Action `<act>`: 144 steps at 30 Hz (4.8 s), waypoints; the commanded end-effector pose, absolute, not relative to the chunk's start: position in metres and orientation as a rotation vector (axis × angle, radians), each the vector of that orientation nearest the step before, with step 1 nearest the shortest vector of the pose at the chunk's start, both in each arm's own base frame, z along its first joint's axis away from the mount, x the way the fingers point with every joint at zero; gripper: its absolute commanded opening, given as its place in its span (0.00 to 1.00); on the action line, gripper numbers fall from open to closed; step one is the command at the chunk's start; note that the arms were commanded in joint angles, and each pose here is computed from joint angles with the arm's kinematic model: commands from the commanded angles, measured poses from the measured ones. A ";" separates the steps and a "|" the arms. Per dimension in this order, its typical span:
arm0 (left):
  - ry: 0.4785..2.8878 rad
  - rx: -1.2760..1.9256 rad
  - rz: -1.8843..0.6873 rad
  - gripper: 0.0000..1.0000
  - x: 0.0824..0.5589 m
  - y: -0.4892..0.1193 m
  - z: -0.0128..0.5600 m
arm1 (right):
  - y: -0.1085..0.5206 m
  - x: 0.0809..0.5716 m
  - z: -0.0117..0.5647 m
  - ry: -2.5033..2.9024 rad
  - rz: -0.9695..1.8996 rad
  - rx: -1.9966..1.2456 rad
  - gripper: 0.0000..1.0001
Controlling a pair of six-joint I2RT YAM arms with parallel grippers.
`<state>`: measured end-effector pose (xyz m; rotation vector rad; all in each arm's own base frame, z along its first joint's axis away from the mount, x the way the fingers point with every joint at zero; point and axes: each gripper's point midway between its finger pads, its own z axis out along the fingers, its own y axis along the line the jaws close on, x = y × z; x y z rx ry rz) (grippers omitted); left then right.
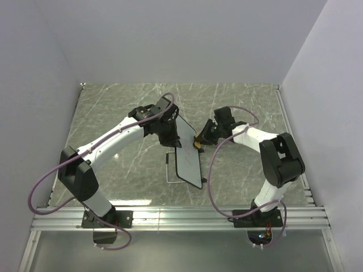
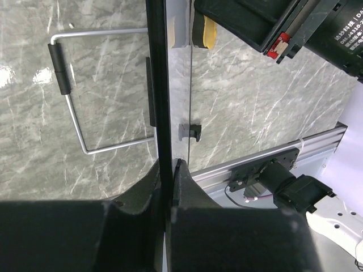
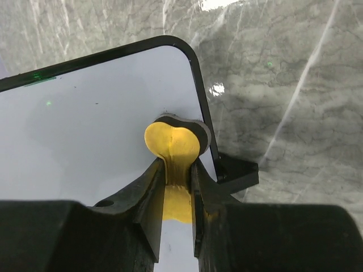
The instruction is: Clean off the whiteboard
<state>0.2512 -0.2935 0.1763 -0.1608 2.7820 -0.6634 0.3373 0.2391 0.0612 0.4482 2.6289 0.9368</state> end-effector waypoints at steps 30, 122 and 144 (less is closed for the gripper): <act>2.898 0.059 -0.373 0.00 0.243 -0.282 0.122 | 0.257 0.225 0.043 2.911 0.788 0.364 0.00; 2.947 0.053 -0.375 0.00 0.230 -0.278 0.097 | 0.222 0.177 -0.021 2.922 0.559 0.460 0.00; 2.926 0.050 -0.364 0.00 0.225 -0.268 0.101 | 0.208 0.162 -0.009 2.961 0.516 0.447 0.00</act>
